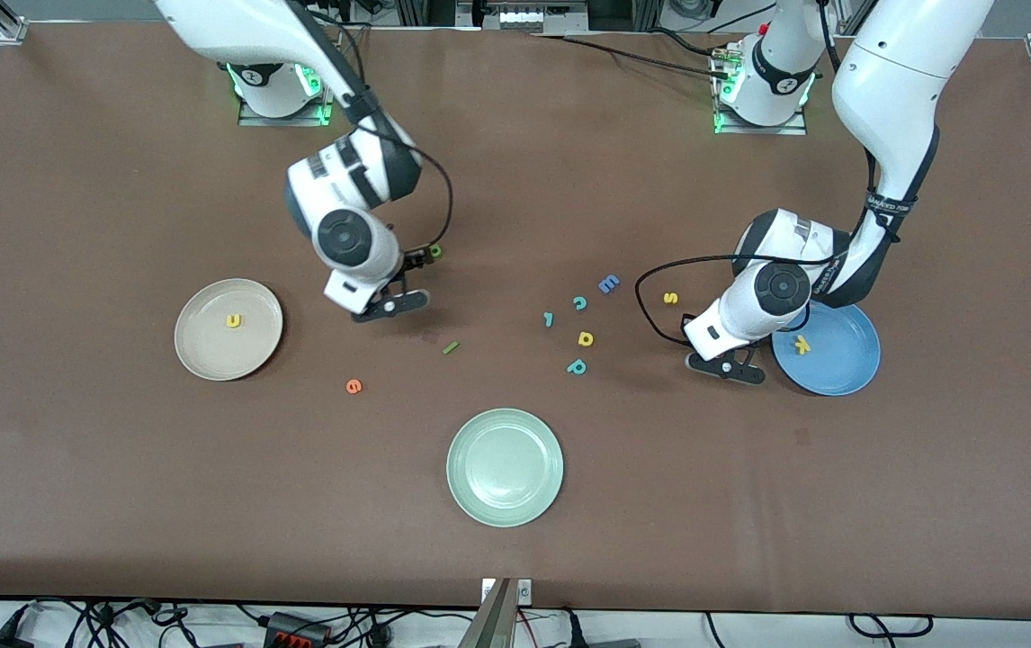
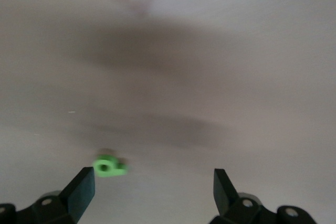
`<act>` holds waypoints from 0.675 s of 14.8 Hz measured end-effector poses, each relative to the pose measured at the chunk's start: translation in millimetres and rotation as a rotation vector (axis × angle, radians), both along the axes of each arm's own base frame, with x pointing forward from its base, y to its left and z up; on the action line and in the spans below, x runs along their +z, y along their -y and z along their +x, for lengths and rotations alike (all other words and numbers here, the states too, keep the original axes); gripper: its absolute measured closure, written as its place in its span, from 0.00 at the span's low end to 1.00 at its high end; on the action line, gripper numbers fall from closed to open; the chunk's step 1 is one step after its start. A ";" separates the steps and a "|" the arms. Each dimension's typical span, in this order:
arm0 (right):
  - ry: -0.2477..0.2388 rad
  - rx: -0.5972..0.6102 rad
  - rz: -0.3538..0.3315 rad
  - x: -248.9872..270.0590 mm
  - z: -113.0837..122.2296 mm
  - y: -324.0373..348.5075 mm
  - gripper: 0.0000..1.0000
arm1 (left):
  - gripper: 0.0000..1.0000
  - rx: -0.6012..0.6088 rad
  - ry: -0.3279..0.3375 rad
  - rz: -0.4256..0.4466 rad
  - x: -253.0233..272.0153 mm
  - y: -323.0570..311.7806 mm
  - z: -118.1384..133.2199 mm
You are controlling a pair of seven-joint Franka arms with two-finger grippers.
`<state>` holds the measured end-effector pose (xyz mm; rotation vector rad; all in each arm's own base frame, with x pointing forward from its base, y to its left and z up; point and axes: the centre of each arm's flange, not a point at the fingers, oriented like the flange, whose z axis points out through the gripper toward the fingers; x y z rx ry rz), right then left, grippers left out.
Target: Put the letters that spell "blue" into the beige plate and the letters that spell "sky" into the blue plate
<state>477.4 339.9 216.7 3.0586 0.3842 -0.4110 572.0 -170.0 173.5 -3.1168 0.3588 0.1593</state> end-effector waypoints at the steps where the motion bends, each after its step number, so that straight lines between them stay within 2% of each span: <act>1: 0.022 -0.010 0.000 -7.0 -14.1 -13.9 0.00 | 0.57 0.000 0.000 -0.001 -2.0 0.0 -0.1; 2: 0.043 -0.018 0.004 -15.3 -26.9 -23.3 0.00 | 0.57 0.001 0.002 -0.003 -2.4 -0.1 0.2; 4: 0.074 -0.034 0.011 -32.8 -45.8 -30.3 0.00 | 0.74 0.000 0.005 -0.003 -1.2 -0.8 0.9; 7: 0.078 -0.058 0.001 -47.8 -58.3 -34.3 0.00 | 0.75 0.001 0.008 -0.003 0.2 -1.7 2.2; 10: 0.078 -0.068 -0.002 -48.4 -57.7 -33.3 0.00 | 0.75 0.008 -0.015 0.017 13.8 -6.9 9.5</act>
